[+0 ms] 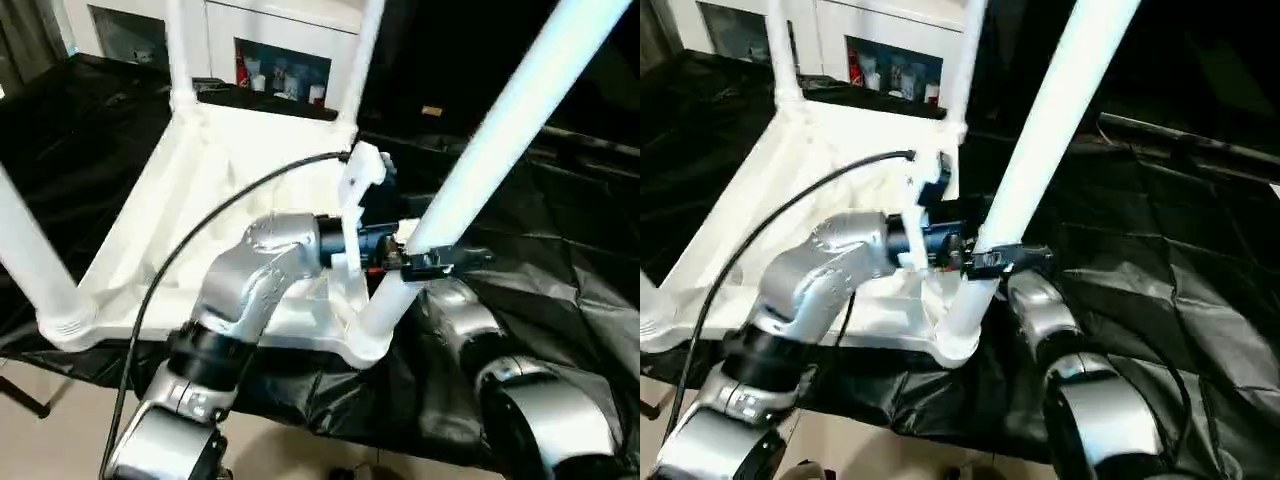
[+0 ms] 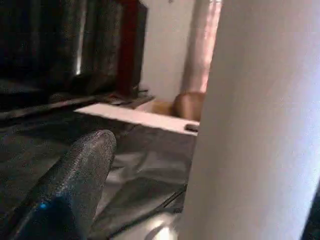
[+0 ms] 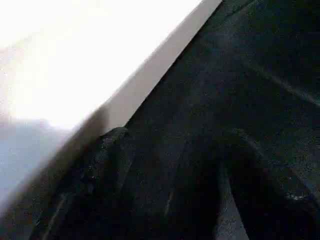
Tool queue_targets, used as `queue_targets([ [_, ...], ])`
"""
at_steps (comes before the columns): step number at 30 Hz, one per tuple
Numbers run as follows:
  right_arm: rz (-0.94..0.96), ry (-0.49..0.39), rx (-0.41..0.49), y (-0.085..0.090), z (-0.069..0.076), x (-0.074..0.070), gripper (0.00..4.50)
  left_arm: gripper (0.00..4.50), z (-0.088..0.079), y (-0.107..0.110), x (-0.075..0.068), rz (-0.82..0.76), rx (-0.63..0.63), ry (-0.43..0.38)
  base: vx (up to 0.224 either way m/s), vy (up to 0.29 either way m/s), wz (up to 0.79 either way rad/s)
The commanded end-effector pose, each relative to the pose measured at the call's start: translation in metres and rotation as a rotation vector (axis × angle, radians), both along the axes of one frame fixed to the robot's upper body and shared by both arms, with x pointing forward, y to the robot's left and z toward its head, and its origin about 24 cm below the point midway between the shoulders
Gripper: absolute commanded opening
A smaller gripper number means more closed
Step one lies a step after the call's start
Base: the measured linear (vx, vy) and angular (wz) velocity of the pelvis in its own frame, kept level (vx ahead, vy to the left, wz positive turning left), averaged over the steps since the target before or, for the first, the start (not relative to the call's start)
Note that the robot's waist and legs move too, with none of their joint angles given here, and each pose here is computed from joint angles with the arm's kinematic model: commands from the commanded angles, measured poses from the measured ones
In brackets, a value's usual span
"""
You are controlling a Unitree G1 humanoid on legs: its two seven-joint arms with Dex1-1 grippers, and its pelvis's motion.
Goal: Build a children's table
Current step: Rotate table base, then rotate leg to tighten
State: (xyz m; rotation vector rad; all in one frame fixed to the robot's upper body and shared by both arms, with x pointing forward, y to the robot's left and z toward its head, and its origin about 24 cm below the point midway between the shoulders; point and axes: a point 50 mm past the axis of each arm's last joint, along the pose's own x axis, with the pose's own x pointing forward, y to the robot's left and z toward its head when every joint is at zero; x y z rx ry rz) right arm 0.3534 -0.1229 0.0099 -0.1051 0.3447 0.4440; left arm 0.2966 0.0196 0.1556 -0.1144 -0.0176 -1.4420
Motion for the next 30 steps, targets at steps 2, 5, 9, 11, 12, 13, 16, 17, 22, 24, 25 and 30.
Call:
queue_targets([
  [2, -0.011, -0.062, 0.022, -0.020, 0.017, 0.009, 3.10, 4.48, -0.009, 0.013, 0.008, 0.059, 0.084, -0.016, 0.000, 0.000, 0.00],
  [5, 0.081, -0.077, 0.023, -0.038, 0.021, 0.005, 3.10, 4.48, -0.017, 0.032, 0.006, 0.026, 0.148, -0.020, 0.000, 0.000, 0.00],
  [9, 0.240, -0.095, -0.027, -0.055, 0.026, -0.004, 3.10, 4.48, -0.029, 0.050, 0.000, -0.022, 0.232, -0.027, 0.000, 0.000, 0.00],
  [11, 0.348, -0.098, -0.065, -0.076, 0.034, -0.013, 3.10, 4.20, -0.041, 0.068, -0.008, -0.098, 0.331, 0.021, 0.000, 0.000, 0.00],
  [12, 0.376, -0.093, -0.070, -0.080, 0.037, -0.016, 3.10, 4.20, -0.045, 0.071, -0.008, -0.098, 0.369, 0.025, 0.000, 0.000, 0.00],
  [13, 0.398, -0.090, -0.079, -0.085, 0.038, -0.019, 3.10, 4.20, -0.049, 0.074, -0.007, -0.092, 0.411, 0.020, 0.000, 0.000, 0.00],
  [16, 0.443, -0.079, -0.097, -0.093, 0.043, -0.025, 3.10, 3.84, -0.057, 0.081, -0.005, -0.089, 0.502, 0.013, 0.000, 0.000, 0.00],
  [17, 0.504, -0.069, -0.115, -0.100, 0.048, -0.034, 3.10, 3.75, -0.065, 0.087, -0.002, -0.076, 0.606, -0.010, 0.000, 0.000, 0.00],
  [22, 0.595, -0.041, -0.110, -0.105, 0.055, -0.051, 3.10, 3.29, -0.072, 0.092, 0.000, -0.082, 0.669, -0.015, 0.000, 0.000, 0.00],
  [24, 0.662, 0.002, -0.100, -0.106, 0.054, -0.069, 3.10, 3.27, -0.077, 0.093, 0.001, -0.094, 0.702, -0.018, 0.000, 0.000, 0.00],
  [25, 0.662, 0.002, -0.100, -0.106, 0.054, -0.069, 3.10, 3.18, -0.077, 0.093, 0.001, -0.094, 0.702, -0.018, 0.000, 0.000, 0.00],
  [30, 0.665, 0.015, -0.063, -0.099, 0.053, -0.078, 3.10, 2.83, -0.084, 0.095, 0.007, -0.085, 0.747, -0.041, 0.000, 0.000, 0.00],
])
